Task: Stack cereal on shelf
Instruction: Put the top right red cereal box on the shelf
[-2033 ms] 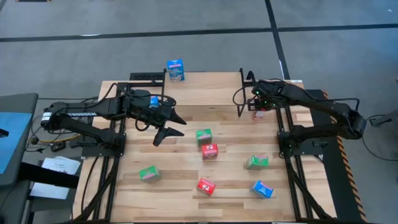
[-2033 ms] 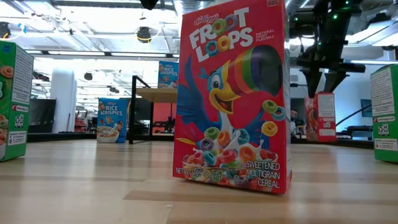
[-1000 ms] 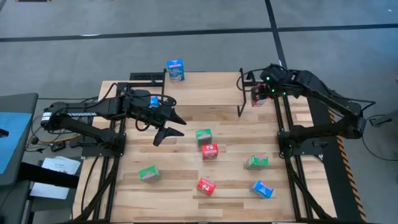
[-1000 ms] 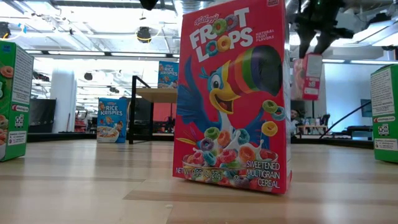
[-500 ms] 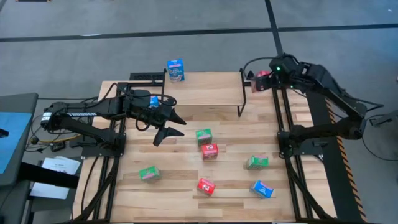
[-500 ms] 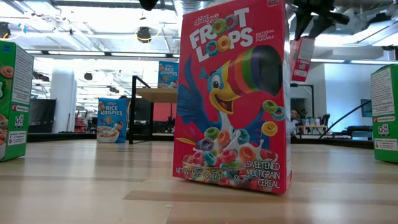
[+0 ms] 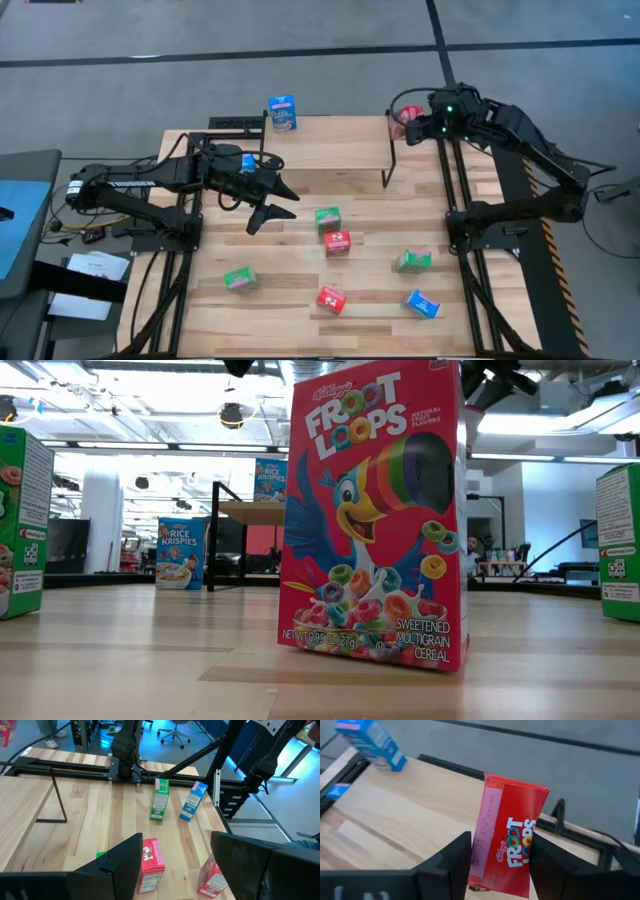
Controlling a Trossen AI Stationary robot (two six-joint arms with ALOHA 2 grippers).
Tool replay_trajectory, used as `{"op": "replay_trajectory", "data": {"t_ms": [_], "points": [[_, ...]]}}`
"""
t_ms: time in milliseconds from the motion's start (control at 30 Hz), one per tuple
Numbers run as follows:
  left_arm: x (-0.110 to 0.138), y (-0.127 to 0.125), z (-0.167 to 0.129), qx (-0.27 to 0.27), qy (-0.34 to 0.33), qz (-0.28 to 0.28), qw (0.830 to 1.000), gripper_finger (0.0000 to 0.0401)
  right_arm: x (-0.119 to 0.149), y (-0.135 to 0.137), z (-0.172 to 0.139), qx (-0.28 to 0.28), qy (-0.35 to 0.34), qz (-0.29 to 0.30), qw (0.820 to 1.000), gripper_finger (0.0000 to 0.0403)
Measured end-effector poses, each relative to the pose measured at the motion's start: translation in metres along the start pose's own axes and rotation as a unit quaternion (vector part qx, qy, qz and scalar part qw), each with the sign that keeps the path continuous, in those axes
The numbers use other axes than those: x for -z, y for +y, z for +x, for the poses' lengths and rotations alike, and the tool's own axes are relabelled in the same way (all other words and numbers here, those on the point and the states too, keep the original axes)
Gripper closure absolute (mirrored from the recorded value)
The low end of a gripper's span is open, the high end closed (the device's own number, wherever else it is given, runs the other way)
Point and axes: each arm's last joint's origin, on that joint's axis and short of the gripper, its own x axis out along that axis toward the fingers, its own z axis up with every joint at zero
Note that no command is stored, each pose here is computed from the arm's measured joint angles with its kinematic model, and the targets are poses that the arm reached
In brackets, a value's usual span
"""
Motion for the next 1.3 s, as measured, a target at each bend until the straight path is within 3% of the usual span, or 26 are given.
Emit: {"op": "replay_trajectory", "data": {"t_ms": [333, 600, 1067, 1300], "points": [[0.0, 0.0, 0.0, 0.0, 0.0, 0.0, 1.0, 0.0177, 0.0, 0.016, -0.005, -0.046, -0.028, -0.089, 0.995, 0.0209], [0.0, 0.0, 0.0, 0.0, 0.0, 0.0, 1.0, 0.0177, 0.0, 0.018, -0.001, -0.047, -0.026, -0.163, 0.985, 0.0209], [0.0, 0.0, 0.0, -0.001, 0.0, 0.007, 1.0, 0.0177, 0.002, 0.038, 0.032, -0.085, 0.016, -0.313, 0.946, 0.0209], [0.0, 0.0, 0.0, -0.002, -0.001, 0.007, 1.0, 0.0177, 0.01, 0.051, 0.045, -0.096, 0.04, -0.41, 0.906, 0.0209]]}}
